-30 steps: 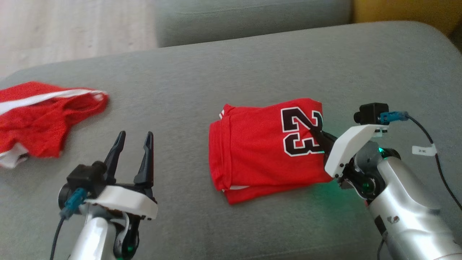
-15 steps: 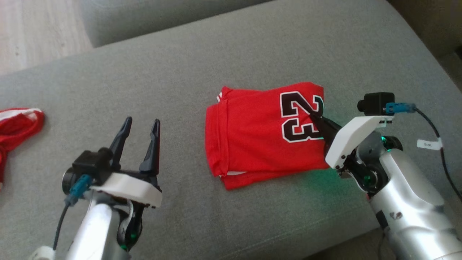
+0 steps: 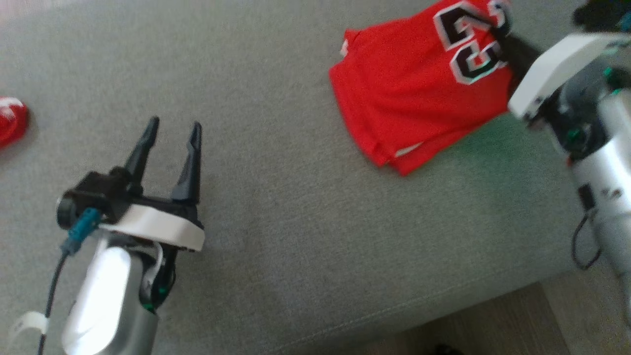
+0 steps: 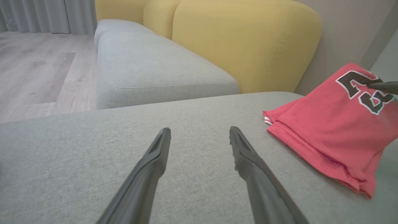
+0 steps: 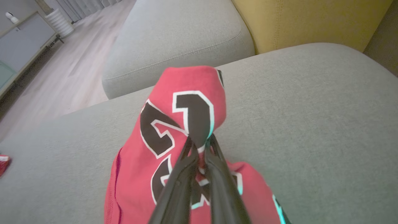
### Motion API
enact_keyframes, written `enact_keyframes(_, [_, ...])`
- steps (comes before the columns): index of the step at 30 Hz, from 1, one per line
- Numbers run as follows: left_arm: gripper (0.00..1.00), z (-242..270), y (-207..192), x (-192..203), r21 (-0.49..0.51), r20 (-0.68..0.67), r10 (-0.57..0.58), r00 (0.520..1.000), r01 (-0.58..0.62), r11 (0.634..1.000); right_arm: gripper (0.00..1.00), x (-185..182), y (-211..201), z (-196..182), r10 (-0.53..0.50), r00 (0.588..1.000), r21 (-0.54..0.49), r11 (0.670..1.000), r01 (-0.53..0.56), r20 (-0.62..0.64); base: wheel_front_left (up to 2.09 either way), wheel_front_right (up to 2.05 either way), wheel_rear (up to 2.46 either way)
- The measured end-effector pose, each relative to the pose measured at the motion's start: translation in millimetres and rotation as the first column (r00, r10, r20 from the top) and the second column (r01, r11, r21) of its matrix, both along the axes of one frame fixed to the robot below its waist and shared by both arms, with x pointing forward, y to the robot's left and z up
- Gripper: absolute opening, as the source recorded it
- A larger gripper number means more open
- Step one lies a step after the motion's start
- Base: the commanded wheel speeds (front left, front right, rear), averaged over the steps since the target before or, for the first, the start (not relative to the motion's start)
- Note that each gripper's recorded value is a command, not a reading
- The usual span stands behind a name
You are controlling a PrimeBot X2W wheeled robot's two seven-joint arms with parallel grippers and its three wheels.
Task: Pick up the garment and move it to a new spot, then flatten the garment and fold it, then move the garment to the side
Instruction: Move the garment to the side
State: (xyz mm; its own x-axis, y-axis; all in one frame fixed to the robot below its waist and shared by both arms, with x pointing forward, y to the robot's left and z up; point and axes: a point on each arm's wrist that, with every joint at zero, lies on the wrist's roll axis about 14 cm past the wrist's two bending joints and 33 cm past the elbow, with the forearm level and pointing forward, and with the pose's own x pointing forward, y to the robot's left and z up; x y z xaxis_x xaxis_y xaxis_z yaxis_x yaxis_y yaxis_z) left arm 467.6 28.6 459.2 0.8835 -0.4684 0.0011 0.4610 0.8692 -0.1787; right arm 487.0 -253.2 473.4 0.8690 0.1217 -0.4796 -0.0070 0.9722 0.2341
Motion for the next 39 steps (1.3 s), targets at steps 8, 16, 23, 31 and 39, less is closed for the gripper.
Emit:
enact_keyframes(8, [1.00,-39.8,13.8,17.4,0.016,-0.074,0.031,0.997,-0.030,0.999,0.00,43.9,-39.3,-16.0,-0.013,0.998,-0.166,0.986,0.003,-0.058,0.00,0.00,0.00])
enact_keyframes(16, [1.00,-63.7,17.9,29.4,0.023,-0.107,0.045,0.993,-0.043,0.999,0.00,64.4,-68.7,-30.4,-0.068,0.995,-0.238,0.970,0.049,-0.072,0.00,0.00,0.00])
enact_keyframes(23, [1.00,-64.0,18.6,30.6,0.027,-0.105,0.047,0.993,-0.045,0.999,0.27,63.2,-82.5,-31.5,-0.121,0.990,-0.256,0.962,0.100,-0.070,0.00,0.00,0.00])
enact_keyframes(31, [1.00,-52.1,24.0,27.8,0.034,-0.085,0.062,0.994,-0.059,0.998,1.00,67.8,-70.6,-6.7,-0.094,0.996,-0.260,0.961,0.093,0.010,0.00,0.00,0.00])
enact_keyframes(39, [1.00,-11.5,43.5,12.1,0.011,-0.020,0.138,0.990,-0.138,0.990,1.00,57.1,-32.4,49.2,0.004,0.977,-0.251,0.967,0.052,0.215,0.00,0.00,0.00])
